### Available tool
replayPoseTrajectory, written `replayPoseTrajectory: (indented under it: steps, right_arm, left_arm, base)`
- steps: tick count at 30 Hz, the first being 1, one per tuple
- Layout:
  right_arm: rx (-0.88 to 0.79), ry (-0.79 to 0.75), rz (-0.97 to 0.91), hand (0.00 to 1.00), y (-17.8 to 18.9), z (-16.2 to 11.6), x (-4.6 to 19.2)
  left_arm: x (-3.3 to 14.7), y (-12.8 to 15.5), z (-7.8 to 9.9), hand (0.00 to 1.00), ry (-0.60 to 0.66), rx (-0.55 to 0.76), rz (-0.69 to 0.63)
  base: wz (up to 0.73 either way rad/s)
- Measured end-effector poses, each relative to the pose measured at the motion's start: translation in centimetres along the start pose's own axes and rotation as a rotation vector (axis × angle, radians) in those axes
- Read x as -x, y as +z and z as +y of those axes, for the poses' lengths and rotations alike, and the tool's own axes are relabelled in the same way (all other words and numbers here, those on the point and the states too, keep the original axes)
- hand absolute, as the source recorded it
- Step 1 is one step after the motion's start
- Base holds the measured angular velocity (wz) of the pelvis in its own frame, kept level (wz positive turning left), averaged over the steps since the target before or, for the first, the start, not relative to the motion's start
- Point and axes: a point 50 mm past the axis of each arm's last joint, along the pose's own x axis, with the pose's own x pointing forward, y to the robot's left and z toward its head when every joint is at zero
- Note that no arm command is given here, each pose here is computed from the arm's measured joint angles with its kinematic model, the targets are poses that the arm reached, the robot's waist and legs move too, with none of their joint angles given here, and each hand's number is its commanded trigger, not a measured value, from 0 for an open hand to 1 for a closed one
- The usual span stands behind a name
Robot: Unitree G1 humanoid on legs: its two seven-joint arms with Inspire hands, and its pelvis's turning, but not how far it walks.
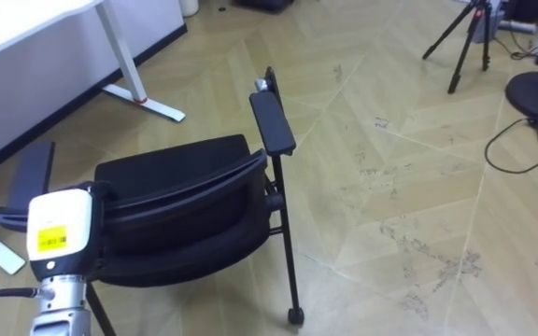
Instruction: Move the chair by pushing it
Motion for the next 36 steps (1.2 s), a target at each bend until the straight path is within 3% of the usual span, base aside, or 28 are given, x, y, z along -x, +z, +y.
replayPoseTrajectory:
  steps: [12, 18, 24, 30, 36]
  right_arm:
    - [0.037, -0.065, -0.012, 0.0, 0.3, -0.3, 0.0]
    - [0.028, -0.209, -0.061, 0.0, 1.7, -1.5, 0.0]
    - [0.178, -0.359, -0.262, 0.0, 6.5, -2.0, 0.3]
    - [0.325, -0.435, -0.471, 0.0, 10.4, -0.9, 1.4]
    - [0.591, -0.481, -0.698, 0.0, 13.9, 1.1, 3.2]
  left_arm:
    - [0.1, 0.0, -0.1, 1.0, 0.005, -0.002, 0.007]
    - [0.1, 0.0, 0.0, 1.0, 0.007, -0.004, 0.008]
    - [-0.1, -0.3, 0.2, 1.0, 0.01, -0.005, 0.022]
    - [-0.9, 0.2, 0.7, 1.0, -0.01, -0.017, -0.002]
    - [-1.9, 0.9, 1.6, 1.0, -0.023, -0.029, -0.025]
  base:
    - [0.0]
    - [-0.01]
    - [-0.06]
    - [-0.01]
    - [0.0]
